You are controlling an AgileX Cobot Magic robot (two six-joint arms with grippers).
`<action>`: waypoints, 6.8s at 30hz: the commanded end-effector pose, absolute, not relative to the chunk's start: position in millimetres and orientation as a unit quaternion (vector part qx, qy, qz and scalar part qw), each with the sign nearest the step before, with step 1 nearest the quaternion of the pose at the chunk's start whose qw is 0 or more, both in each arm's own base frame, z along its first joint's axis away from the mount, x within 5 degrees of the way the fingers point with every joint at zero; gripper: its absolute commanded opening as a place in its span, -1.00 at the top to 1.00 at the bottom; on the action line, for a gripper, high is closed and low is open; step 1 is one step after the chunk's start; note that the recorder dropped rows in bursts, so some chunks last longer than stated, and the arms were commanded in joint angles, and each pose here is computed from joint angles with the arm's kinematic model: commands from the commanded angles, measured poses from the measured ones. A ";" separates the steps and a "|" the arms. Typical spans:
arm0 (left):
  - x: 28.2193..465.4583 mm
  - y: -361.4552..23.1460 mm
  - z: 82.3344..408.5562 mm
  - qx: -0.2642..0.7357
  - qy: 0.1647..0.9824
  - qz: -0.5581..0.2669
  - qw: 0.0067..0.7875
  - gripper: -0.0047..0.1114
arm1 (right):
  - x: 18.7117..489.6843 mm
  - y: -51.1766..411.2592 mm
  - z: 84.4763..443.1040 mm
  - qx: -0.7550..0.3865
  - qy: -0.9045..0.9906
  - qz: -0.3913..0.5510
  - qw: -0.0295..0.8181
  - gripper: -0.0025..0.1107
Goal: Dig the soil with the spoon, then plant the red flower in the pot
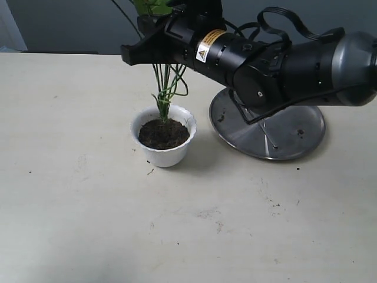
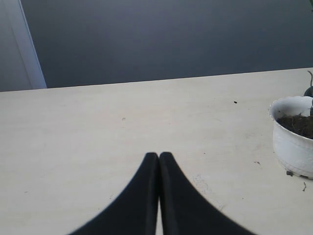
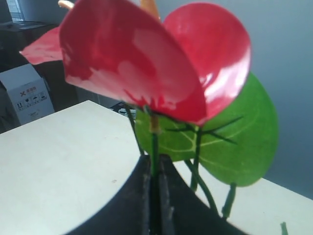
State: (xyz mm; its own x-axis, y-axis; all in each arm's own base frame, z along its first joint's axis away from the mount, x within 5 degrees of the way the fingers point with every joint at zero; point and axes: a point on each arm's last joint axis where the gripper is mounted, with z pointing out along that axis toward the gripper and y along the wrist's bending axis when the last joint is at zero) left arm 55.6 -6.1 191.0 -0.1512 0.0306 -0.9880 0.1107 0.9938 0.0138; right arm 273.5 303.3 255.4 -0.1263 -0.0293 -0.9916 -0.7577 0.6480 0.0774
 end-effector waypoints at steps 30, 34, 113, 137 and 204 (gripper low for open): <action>55.2 -6.2 192.1 0.046 0.755 -0.033 0.653 0.91 | 250.8 296.9 200.7 -0.293 0.727 0.308 0.540 0.96; 55.2 -6.2 192.1 0.046 0.755 -0.033 0.653 0.91 | 250.8 296.9 200.7 -0.293 0.727 0.308 0.540 0.96; 55.2 -6.2 192.1 0.046 0.755 -0.033 0.653 0.91 | 188.6 187.3 275.5 -0.323 0.779 0.203 0.497 0.97; 55.2 -6.2 192.1 0.046 0.755 -0.033 0.653 0.91 | 125.8 75.8 172.2 -0.133 0.847 0.102 0.504 0.97; 55.2 -5.8 192.2 0.052 0.755 -0.025 0.654 0.91 | 52.9 2.9 180.2 0.013 0.799 0.027 0.601 0.97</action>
